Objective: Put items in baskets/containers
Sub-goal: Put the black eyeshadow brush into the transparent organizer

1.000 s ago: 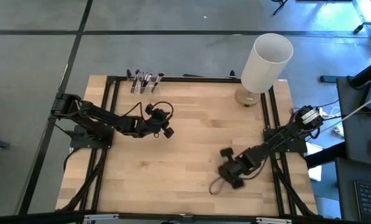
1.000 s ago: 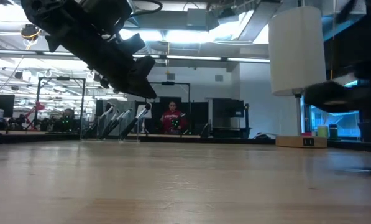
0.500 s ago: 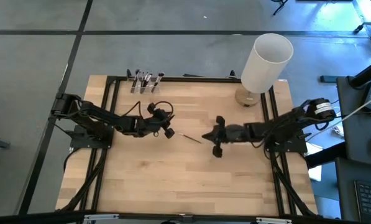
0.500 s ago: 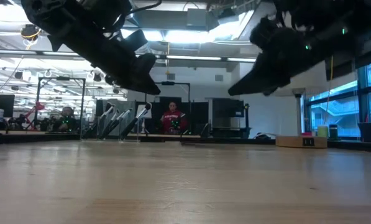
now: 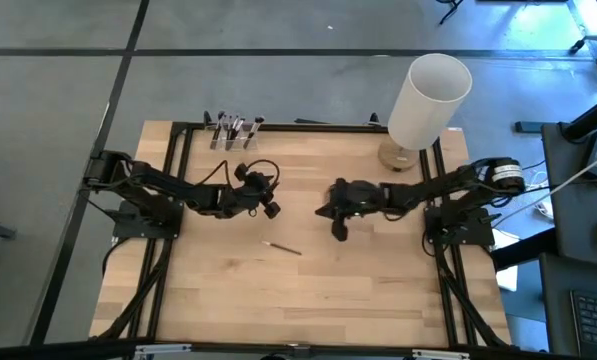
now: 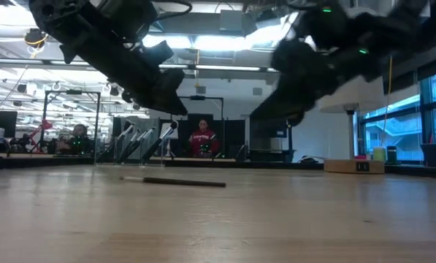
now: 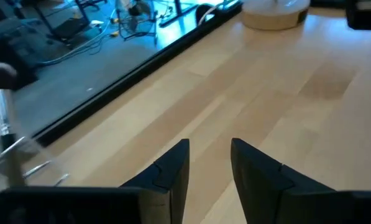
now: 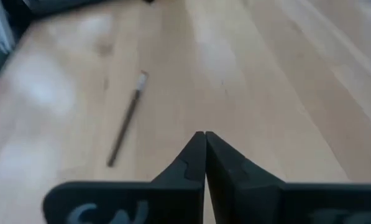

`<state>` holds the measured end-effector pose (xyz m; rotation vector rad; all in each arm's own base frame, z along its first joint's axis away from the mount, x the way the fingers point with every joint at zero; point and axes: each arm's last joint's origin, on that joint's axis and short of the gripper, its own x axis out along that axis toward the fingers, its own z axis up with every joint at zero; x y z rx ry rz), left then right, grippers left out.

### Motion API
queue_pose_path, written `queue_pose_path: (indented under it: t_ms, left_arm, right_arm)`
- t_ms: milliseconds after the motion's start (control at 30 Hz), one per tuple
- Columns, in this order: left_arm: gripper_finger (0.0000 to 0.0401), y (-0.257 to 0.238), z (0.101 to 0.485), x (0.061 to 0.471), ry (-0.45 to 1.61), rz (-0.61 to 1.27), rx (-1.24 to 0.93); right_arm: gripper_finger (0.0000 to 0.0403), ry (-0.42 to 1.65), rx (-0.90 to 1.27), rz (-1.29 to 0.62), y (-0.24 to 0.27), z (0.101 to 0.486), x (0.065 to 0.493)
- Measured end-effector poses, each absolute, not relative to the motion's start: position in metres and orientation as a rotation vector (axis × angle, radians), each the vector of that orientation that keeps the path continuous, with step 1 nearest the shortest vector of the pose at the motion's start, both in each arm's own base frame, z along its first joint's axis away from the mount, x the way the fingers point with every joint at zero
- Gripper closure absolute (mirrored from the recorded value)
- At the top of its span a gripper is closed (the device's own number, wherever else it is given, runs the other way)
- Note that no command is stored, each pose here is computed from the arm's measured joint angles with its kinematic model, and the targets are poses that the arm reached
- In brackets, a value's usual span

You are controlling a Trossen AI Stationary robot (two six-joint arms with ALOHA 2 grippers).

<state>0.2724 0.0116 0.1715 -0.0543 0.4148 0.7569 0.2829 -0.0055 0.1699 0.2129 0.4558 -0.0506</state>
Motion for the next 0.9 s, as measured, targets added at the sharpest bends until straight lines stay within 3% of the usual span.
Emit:
queue_pose_path:
  t_ms: [233, 467, 700, 900]
  left_arm:
    - [0.0287, 0.012, 0.186, 0.255, 0.459, 0.812, -0.014]
    - [0.0287, 0.01, 0.198, 0.228, 0.506, 0.943, 0.023]
    - [0.0287, 0.014, 0.188, 0.215, 0.559, 1.071, 0.023]
    - [0.0287, 0.014, 0.186, 0.216, 0.567, 1.081, 0.027]
  right_arm:
    - [0.0383, 0.582, 0.184, 0.042, 0.023, 0.174, 0.351]
    - [0.0293, 0.617, 0.027, 0.358, 0.085, 0.145, 0.405]
    - [0.0206, 0.679, -0.129, 0.469, 0.121, 0.12, 0.434]
    - [0.0199, 0.748, -0.1, 0.455, 0.115, 0.117, 0.437]
